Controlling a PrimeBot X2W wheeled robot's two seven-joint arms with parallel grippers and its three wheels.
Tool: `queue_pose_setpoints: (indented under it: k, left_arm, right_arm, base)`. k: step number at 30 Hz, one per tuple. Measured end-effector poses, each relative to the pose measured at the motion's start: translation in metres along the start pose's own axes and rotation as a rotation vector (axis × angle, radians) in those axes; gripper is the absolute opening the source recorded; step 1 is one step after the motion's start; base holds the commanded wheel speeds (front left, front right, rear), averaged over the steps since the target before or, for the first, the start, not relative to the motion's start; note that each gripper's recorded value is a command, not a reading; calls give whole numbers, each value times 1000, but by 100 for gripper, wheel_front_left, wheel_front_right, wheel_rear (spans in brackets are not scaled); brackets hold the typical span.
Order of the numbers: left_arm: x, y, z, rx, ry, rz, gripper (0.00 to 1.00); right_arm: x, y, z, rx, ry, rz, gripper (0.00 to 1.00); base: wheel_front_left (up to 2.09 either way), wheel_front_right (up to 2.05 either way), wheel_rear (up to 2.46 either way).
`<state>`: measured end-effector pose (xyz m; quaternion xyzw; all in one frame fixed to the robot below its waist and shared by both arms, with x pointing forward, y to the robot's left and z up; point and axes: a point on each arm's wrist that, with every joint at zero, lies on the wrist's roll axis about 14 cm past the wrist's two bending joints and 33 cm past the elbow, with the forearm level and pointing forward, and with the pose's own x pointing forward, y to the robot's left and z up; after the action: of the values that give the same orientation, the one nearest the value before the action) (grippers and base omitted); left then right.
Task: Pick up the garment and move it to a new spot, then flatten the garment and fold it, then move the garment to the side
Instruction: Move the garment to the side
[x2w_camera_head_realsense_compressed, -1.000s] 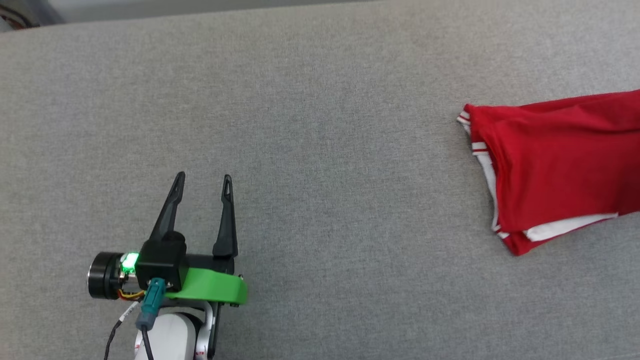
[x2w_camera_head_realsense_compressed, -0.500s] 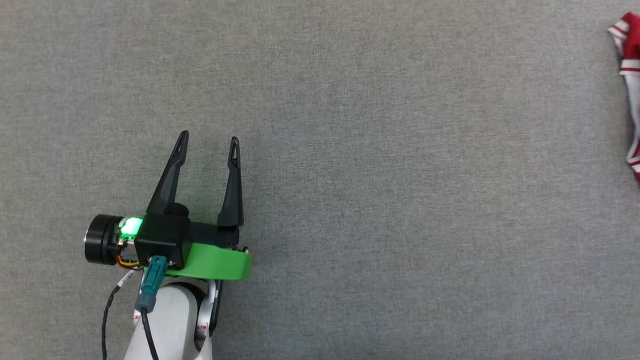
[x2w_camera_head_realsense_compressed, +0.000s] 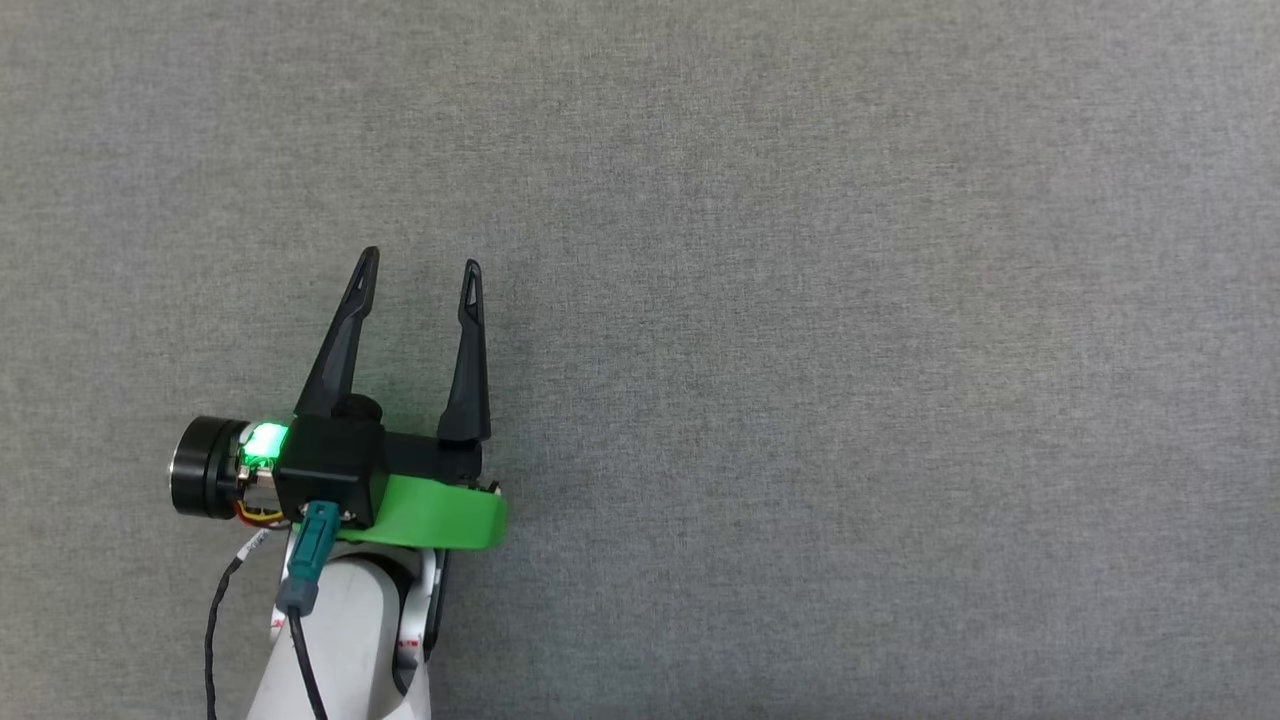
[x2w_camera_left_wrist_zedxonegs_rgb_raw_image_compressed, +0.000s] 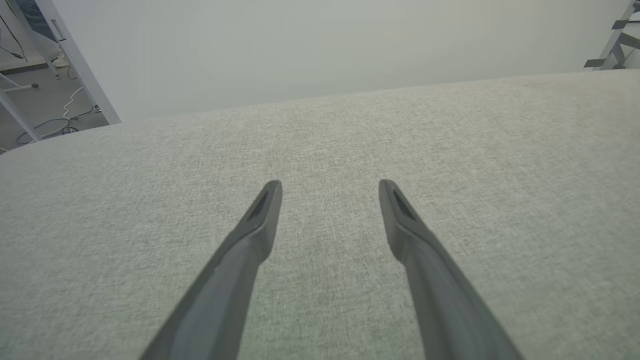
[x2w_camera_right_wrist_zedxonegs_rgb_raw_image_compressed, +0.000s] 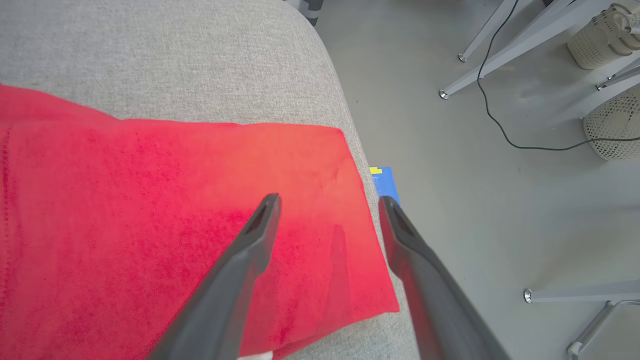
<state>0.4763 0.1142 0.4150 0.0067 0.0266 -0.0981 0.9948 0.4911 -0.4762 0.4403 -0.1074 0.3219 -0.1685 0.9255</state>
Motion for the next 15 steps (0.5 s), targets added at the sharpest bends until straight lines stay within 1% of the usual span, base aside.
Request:
queue_pose_setpoints:
  k: [2,6,11,15]
  left_arm:
    - [-1,1,6,3,-12,4,100]
    - [-7,4,19,7,-34,20,100]
    - [-21,7,34,8,-55,42,100]
    - [-37,11,44,1,-63,66,100]
  right_arm:
    - [-4,3,6,13,-40,9,100]
    - [-17,10,31,17,-166,39,100]
    - [-42,25,72,29,-368,85,100]
    - [-70,39,106,31,-552,120,100]
  base:
    - [0,0,0]
    - [0,0,0]
    - [0,0,0]
    - [0,0,0]
